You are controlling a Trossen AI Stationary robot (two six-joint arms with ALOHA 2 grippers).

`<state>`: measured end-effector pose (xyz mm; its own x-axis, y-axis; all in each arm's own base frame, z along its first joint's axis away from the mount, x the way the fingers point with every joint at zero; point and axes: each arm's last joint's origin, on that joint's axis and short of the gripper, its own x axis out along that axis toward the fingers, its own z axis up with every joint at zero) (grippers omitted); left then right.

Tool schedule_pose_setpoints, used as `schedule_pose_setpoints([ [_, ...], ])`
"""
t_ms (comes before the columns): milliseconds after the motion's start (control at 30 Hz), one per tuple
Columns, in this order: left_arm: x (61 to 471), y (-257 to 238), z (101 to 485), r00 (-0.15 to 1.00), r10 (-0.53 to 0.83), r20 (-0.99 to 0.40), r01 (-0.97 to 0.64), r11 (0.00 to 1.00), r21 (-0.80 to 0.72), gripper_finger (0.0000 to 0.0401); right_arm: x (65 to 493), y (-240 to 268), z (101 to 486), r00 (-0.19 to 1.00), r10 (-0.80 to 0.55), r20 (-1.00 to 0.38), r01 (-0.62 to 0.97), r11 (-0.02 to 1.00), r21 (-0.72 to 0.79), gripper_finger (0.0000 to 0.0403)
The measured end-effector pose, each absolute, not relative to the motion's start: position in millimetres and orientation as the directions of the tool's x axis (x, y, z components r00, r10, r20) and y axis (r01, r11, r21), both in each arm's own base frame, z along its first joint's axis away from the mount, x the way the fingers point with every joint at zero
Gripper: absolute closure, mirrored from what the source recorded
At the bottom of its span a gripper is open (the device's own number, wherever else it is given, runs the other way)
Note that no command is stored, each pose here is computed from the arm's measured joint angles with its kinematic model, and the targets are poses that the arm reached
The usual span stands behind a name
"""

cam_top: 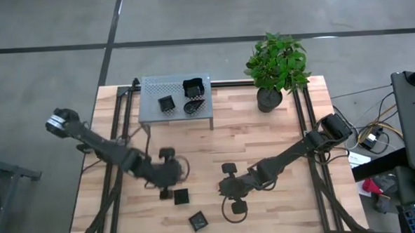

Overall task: Pick & Place Mini shaped plates
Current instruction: Stack the square plate on top of the stacked square plates on the shelf

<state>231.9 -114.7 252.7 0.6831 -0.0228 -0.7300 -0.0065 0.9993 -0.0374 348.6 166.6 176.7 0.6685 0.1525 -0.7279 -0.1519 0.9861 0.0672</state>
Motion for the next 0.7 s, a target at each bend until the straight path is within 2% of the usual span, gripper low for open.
schedule_pose_setpoints([
  [200,230,-155,232,0.660,-0.093,-0.745,0.078,0.995,-0.055,0.0304,349,167,177,0.669,0.151,-0.728,-0.170,0.984,0.049,0.0346],
  [500,243,-189,187,0.579,-0.152,-0.801,0.082,0.988,-0.128,0.0304,348,165,175,0.674,0.128,-0.728,-0.159,0.987,0.025,0.0346],
  [700,247,-203,177,0.573,-0.171,-0.802,0.052,0.984,-0.173,0.0304,347,163,173,0.670,0.120,-0.733,-0.154,0.988,0.021,0.0346],
])
